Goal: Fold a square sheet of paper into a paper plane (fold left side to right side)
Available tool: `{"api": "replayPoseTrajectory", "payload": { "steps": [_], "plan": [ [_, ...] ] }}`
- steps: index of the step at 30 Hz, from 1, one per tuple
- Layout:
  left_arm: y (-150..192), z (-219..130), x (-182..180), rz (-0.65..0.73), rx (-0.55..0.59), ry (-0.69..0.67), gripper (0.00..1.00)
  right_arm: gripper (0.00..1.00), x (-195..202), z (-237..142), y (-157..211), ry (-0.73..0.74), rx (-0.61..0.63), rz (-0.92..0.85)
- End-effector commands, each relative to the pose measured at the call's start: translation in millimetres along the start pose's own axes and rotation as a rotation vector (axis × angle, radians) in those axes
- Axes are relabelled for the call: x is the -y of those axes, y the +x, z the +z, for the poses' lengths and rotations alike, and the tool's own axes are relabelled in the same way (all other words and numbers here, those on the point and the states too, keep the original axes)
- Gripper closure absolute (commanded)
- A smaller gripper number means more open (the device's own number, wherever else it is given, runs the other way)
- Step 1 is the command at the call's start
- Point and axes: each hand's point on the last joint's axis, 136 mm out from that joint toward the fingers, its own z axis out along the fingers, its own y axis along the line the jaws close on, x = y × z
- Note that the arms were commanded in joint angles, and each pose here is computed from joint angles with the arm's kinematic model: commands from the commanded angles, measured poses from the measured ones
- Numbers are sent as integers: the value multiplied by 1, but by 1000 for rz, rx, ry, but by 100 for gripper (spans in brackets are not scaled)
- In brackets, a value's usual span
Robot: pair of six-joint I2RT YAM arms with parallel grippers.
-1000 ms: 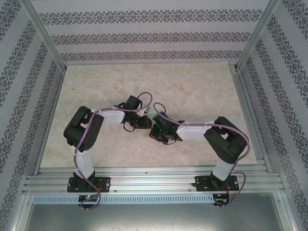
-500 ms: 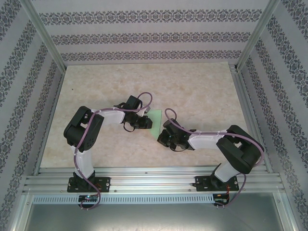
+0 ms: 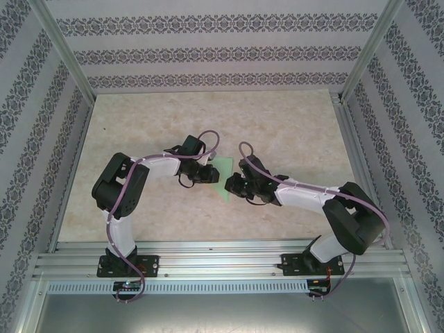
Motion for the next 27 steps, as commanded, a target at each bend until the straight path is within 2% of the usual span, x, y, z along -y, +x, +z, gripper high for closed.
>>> {"api": "replayPoseTrajectory", "payload": {
  "steps": [1,8,15,19,27],
  "plan": [
    [-8,-8,7,3,24,-4,73,88,4,17,-13,13,-5,-48],
    [-15,-15,14,11,40,1,71,89,27,46,-13,67,-59,-36],
    [-25,-43,15,6,102,-4,59,90,55,52,0,152,-100,-34],
    [-24,-61,3,-40,135,-16,56,90,62,51,4,183,-116,-50],
    [-14,-46,-9,-108,87,16,57,90,66,50,7,197,-133,-62]
  ]
}}
